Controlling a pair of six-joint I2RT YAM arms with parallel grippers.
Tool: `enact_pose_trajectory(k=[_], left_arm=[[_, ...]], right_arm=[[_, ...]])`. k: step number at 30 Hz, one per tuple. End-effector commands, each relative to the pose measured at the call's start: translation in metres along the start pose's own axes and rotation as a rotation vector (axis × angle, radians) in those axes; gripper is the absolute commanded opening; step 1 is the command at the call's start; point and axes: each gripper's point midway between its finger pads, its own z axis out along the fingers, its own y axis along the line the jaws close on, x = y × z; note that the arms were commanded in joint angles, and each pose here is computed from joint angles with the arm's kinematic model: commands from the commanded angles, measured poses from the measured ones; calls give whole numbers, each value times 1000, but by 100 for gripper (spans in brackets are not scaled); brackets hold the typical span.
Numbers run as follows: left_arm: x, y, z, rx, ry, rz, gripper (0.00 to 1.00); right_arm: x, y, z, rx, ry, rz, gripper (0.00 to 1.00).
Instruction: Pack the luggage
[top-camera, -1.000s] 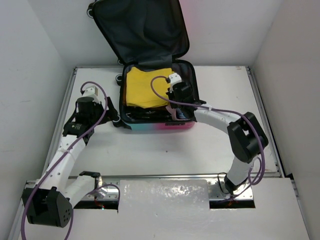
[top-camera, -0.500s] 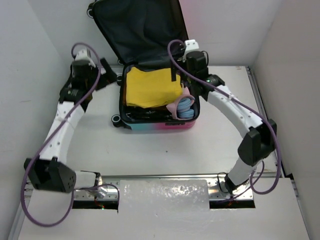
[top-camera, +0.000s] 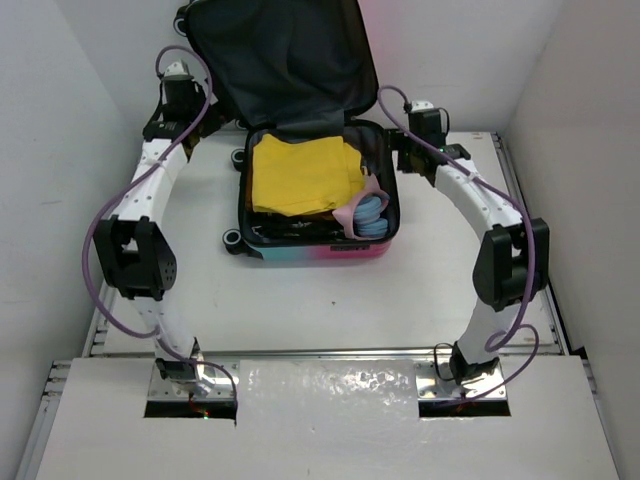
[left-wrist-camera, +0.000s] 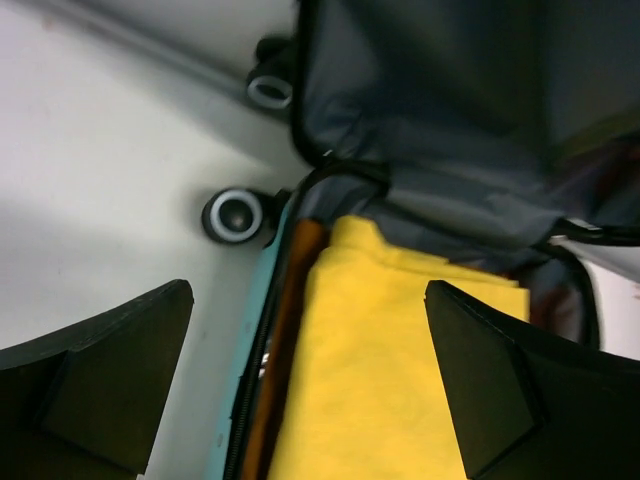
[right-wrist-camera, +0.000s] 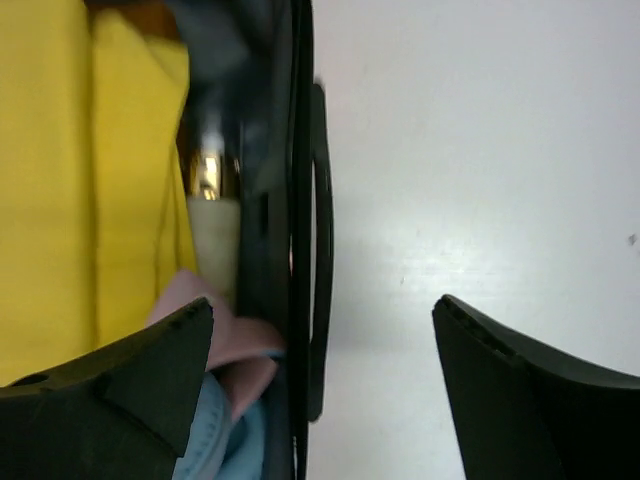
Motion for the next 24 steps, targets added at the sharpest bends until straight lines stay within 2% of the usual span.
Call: enact_pose_trajectory(k=[1, 2, 3, 4, 6, 8, 9, 10, 11, 12, 13, 14, 16, 17, 19, 24], left_arm=[[15, 14, 13, -36, 34, -45, 100], [24, 17, 20, -37, 51, -45, 100], [34, 22, 34, -39, 75, -36, 100], [26, 16, 38, -31, 62, -35, 100], [37, 17, 46, -35, 117, -47, 100], [46, 3, 40, 10, 147, -54, 100], [40, -4, 25, 20, 126, -55, 100], [63, -1, 21, 14, 145, -47, 100], [70, 1, 14, 16, 141, -53, 100], [57, -8, -9, 54, 88, -62, 100], [84, 6, -13, 39, 125, -60, 100], [82, 11, -19, 23, 100, -60, 100], [72, 18, -40, -2, 60, -47, 100], [60, 23, -54, -36, 26, -37, 100], [49, 22, -67, -39, -9, -20, 100], [17, 17, -99, -29, -81, -17, 100]], right_arm=[[41, 9, 8, 3, 120, 35, 83], [54, 13, 15, -10, 174, 57, 76], [82, 14, 24, -8, 270, 58, 64], [97, 20, 26, -37, 300, 80, 58], [128, 25, 39, -62, 316, 113, 53], [133, 28, 51, -69, 327, 121, 42], [150, 28, 66, -58, 370, 118, 33], [148, 30, 76, -61, 358, 126, 0], [137, 31, 86, -57, 323, 137, 0], [135, 30, 95, -49, 309, 144, 0], [140, 31, 110, -41, 310, 167, 0], [118, 33, 123, -37, 232, 190, 0], [114, 23, 149, 45, 169, 235, 0], [85, 23, 161, 63, 77, 257, 0], [64, 17, 188, 132, 13, 298, 0], [18, 1, 218, 247, -138, 337, 0]])
